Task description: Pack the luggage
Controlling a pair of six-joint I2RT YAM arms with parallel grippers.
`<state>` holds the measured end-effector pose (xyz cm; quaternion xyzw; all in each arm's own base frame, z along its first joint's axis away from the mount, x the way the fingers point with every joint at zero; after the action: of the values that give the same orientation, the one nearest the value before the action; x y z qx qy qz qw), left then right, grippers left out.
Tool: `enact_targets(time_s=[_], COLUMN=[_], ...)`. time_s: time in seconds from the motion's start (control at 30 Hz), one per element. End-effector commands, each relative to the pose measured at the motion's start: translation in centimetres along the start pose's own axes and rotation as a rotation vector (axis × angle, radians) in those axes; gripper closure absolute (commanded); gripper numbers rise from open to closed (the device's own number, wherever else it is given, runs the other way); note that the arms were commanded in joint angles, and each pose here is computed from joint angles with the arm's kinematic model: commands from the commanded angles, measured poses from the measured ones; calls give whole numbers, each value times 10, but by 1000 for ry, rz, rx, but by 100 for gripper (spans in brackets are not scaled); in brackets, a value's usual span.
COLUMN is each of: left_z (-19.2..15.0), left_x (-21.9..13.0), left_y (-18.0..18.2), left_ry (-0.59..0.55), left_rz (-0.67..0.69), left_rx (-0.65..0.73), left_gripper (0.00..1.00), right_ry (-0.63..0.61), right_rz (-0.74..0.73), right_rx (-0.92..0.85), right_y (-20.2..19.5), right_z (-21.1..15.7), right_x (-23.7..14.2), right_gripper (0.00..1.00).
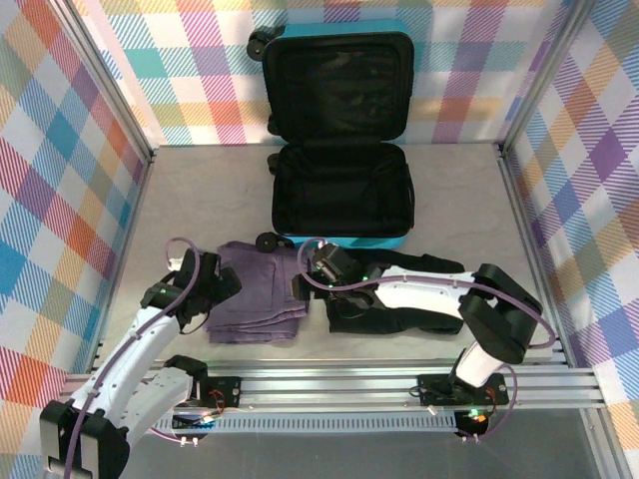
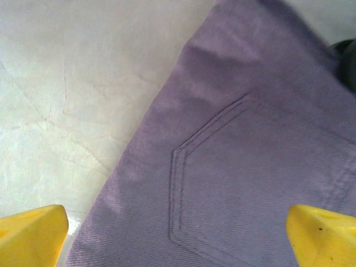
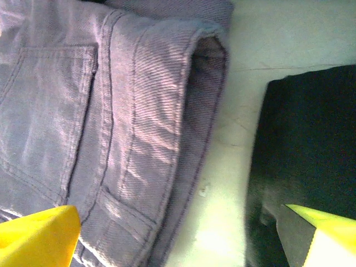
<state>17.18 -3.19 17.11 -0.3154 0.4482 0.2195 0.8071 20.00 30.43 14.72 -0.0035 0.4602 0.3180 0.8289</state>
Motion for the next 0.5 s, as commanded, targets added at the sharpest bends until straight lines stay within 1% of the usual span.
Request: enact_targets(time_s=[0.0, 0.1, 0.23, 0.47], left_z=[-10, -11, -13, -17], left_x=[11, 12, 13, 20], left_y=[7, 9, 15, 14], left_ry=[37, 33, 29, 68], left_rz=[26, 20, 50, 50], left_rx=[-33, -35, -23, 7], left_gripper=[0, 0, 0, 0], right_ry=[13, 42, 76, 124], right_rz=[66, 59, 61, 69], right_rx=[21, 13, 16, 16], right_y=[15, 20, 23, 28], right_z=[8, 6, 4, 1], right_x=[7, 14, 24, 37], right_gripper=[9, 9, 9, 10])
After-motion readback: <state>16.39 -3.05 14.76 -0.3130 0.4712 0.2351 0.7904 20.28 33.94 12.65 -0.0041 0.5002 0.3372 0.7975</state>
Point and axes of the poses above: each hand's point on the last joint's axis, 136 mm out from that joint toward the fingers, its own x axis out along the fingers, its own y axis along the line the jaws close on, z = x × y, the point moved 9 cm from there along -x, back along the fingers, and after that the axes turned 15 degrees about -x, right-handed, at the moved point
